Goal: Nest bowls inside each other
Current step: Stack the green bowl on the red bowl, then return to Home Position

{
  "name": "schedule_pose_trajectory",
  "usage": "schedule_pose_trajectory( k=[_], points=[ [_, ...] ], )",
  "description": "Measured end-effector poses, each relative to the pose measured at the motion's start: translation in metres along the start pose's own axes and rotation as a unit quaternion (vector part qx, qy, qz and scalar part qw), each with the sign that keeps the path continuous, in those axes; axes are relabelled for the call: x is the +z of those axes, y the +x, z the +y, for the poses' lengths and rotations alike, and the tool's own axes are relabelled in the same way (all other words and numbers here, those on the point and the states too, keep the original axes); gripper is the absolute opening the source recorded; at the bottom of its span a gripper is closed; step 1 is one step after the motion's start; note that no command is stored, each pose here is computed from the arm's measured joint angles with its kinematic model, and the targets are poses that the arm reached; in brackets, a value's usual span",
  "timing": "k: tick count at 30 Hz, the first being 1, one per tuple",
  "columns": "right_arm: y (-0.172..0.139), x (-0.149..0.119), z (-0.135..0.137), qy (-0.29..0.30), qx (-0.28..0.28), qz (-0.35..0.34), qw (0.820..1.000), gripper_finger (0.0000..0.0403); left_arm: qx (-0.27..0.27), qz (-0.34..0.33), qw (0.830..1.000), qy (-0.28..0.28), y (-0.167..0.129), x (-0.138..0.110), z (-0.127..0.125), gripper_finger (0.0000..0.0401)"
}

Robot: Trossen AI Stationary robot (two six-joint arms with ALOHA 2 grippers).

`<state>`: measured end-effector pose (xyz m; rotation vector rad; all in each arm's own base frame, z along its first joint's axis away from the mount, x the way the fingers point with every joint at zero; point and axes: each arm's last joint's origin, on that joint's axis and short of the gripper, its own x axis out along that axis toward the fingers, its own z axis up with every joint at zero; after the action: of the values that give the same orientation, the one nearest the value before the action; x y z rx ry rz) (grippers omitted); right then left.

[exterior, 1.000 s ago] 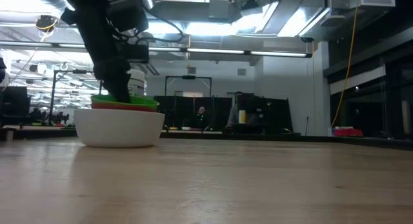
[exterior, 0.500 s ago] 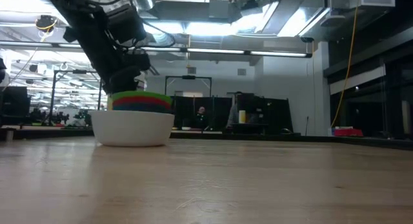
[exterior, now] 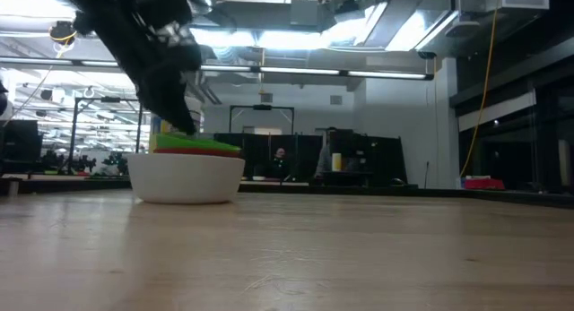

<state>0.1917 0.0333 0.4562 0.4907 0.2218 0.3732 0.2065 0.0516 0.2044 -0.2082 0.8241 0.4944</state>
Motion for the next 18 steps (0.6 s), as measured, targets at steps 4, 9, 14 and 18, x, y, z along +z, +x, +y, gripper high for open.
schedule_pose_trajectory(
  k=[4,9,14,18],
  points=[
    [0.0,-0.003,-0.002,-0.007,-0.014,0.013,1.0,0.0154,0.016,-0.065,0.998,-0.01,-0.027,0.007,0.003,0.0061],
    [0.0,-0.013,-0.01,-0.021,-0.077,0.056,0.995,0.0145,0.016,-0.169,0.985,-0.007,-0.069,0.011,0.012,0.0061],
    [-0.019,-0.018,-0.01,-0.063,-0.103,0.038,0.992,0.0132,-0.082,-0.3,0.95,-0.018,-0.121,0.004,0.026,0.006],
    [-0.04,-0.033,-0.014,-0.077,-0.075,-0.032,0.994,0.0115,-0.168,-0.372,0.912,-0.045,-0.155,-0.012,0.037,0.0052]
  ],
)
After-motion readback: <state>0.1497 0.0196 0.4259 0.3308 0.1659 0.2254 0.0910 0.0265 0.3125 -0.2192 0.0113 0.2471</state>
